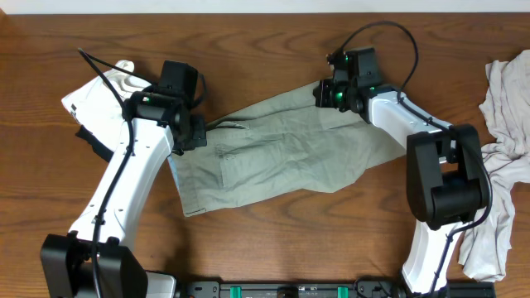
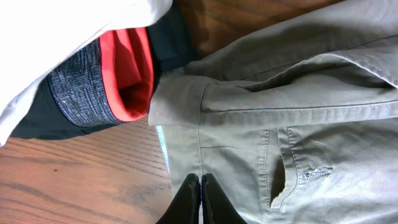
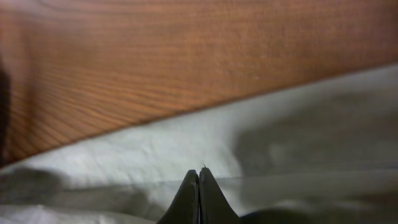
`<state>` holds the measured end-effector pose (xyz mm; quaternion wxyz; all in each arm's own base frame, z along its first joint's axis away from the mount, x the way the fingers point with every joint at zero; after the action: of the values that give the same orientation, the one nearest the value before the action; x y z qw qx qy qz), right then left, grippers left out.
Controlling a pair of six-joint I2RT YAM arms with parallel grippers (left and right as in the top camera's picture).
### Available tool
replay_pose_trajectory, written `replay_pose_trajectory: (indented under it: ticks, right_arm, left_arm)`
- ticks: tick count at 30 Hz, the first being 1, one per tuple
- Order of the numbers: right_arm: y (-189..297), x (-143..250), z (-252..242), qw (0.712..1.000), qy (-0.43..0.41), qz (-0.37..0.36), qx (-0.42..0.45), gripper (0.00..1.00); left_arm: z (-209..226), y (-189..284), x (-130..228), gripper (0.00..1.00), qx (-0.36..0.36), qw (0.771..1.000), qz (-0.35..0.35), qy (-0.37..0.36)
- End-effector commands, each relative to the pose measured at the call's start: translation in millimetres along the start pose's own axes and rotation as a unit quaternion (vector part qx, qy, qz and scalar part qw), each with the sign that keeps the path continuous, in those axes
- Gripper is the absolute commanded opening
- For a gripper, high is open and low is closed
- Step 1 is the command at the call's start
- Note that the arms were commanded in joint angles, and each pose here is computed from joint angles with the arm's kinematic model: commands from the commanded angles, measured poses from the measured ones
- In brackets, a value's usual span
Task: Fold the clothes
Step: 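Press and smooth the folded trousers with right gripper while left holds waistband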
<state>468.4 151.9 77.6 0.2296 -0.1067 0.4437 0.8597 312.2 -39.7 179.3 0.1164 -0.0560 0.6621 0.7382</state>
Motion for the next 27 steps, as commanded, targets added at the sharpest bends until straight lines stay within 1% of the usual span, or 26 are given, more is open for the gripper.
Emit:
replay_pose_trajectory:
  ticks: [1,3,6,8,11,14,17,21,27]
  right_arm:
    - [3,-5,-3,0.999,-0.029,0.011,-0.018,0.01]
    - [11,-2,-6,0.998,-0.038,0.036,-0.021,0.01]
    - [35,12,4,0.993,-0.017,0.096,-0.071,0.01]
    - [48,24,8,0.989,-0.008,0.127,-0.073,0.01]
    - [62,47,11,0.983,0.012,0.174,-0.048,0.02]
    - [57,70,4,0.977,0.015,0.210,0.015,0.02]
    - [43,90,1,0.973,0.039,0.222,0.055,0.02]
    - [24,107,-3,0.970,0.056,0.212,0.105,0.03]
    - [9,109,-14,0.969,0.059,0.182,0.155,0.02]
  left_arm:
    - [-1,-4,2,0.06,-0.001,1.000,0.007,-0.005]
    - [-1,-4,2,0.06,-0.001,1.000,0.007,-0.005]
    - [-1,-4,2,0.06,-0.001,1.000,0.007,-0.012]
    - [-1,-4,2,0.06,-0.001,1.000,0.007,-0.012]
    - [-1,-4,1,0.06,-0.001,1.000,0.004,-0.012]
    - [-1,-4,-2,0.06,0.000,1.000,-0.003,-0.011]
    - [-1,-4,-2,0.06,0.000,1.000,-0.004,-0.010]
    - [-1,-4,-2,0.06,0.000,1.000,-0.003,-0.011]
    - [-1,-4,-1,0.06,0.000,1.000,-0.002,-0.011]
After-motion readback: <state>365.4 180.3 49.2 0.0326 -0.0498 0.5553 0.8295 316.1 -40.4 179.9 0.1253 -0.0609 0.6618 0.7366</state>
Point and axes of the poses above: each gripper's point midway between its finger pads, its own y axis back along the fingers, its own z axis along the line the jaws close on, x = y × z, the point moved 5 cm from there along y, back along the fingers, and after that the axes turned 13 degrees about -y, right-handed, at the moved point
